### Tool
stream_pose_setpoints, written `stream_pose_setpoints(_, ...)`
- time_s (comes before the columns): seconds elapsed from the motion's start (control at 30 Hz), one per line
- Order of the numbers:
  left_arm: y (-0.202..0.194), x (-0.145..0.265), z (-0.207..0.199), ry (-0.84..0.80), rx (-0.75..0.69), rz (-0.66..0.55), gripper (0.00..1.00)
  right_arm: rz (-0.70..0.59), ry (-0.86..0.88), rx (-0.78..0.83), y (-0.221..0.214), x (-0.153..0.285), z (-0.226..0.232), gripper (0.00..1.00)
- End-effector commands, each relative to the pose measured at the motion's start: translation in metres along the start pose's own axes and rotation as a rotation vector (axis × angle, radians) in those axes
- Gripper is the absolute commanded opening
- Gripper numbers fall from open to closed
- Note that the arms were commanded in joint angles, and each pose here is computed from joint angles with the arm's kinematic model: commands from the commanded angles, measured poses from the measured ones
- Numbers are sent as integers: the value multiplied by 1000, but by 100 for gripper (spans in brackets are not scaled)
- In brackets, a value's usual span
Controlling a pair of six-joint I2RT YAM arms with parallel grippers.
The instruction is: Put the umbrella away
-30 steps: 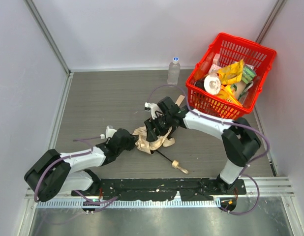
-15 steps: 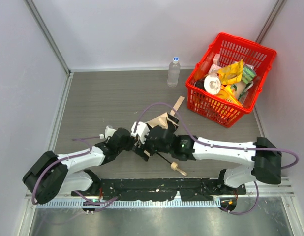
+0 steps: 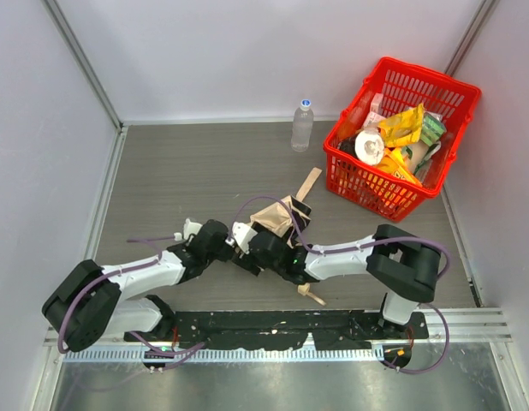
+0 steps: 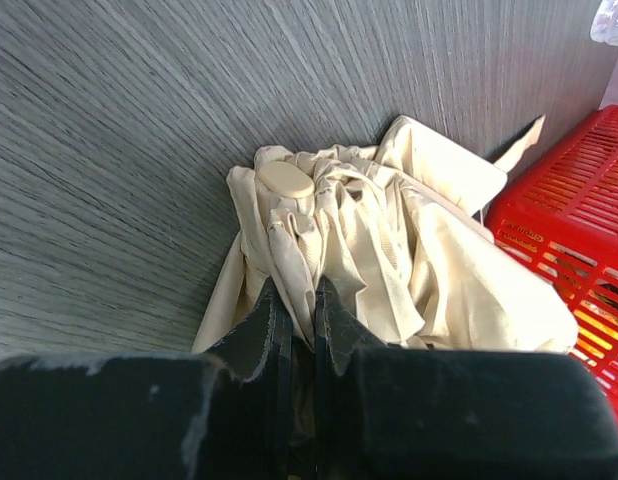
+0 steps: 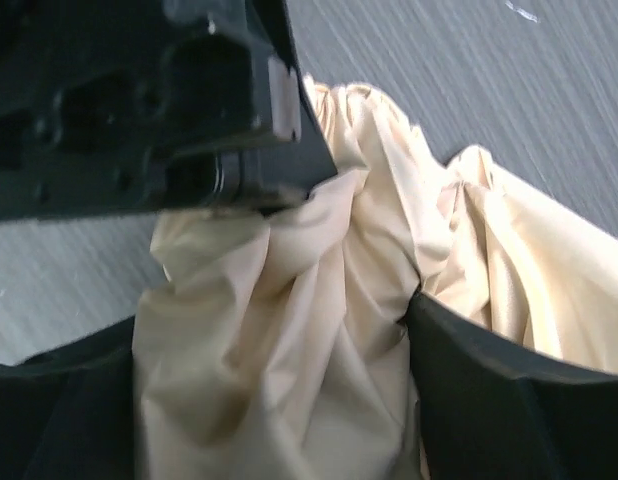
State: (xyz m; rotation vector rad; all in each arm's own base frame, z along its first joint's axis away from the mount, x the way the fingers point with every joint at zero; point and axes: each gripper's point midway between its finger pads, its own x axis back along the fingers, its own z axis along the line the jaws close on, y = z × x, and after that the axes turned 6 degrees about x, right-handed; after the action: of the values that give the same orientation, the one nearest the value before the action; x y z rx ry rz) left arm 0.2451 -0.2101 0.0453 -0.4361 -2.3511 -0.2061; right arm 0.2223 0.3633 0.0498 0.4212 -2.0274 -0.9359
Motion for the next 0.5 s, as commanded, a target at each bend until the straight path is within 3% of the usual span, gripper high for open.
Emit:
stream_pose_setpoints(0.0, 9, -1, 64, 230, -84, -22, 0, 63, -82, -52, -12, -20, -15, 72)
stream_pose_setpoints(0.1, 9, 0, 62, 236, -84, -24, 0, 112, -74, -84, -35, -23, -9, 59)
stream_pose_setpoints(0.27, 11, 2, 61, 224, -82, -34, 0, 179, -12, -207, -81, -16, 5, 9)
stream_pose_setpoints(0.33, 12, 2, 60, 206, -76, -34, 0, 200, 19, -244, -91, -15, 14, 2)
stream_pose_setpoints(0.43, 13, 2, 56, 168, -78, -39, 0, 212, 105, -338, -102, -11, 29, 1)
stream_pose_setpoints(0.47, 14, 2, 53, 152, -82, -43, 5, 211, 117, -355, -104, -10, 31, 1)
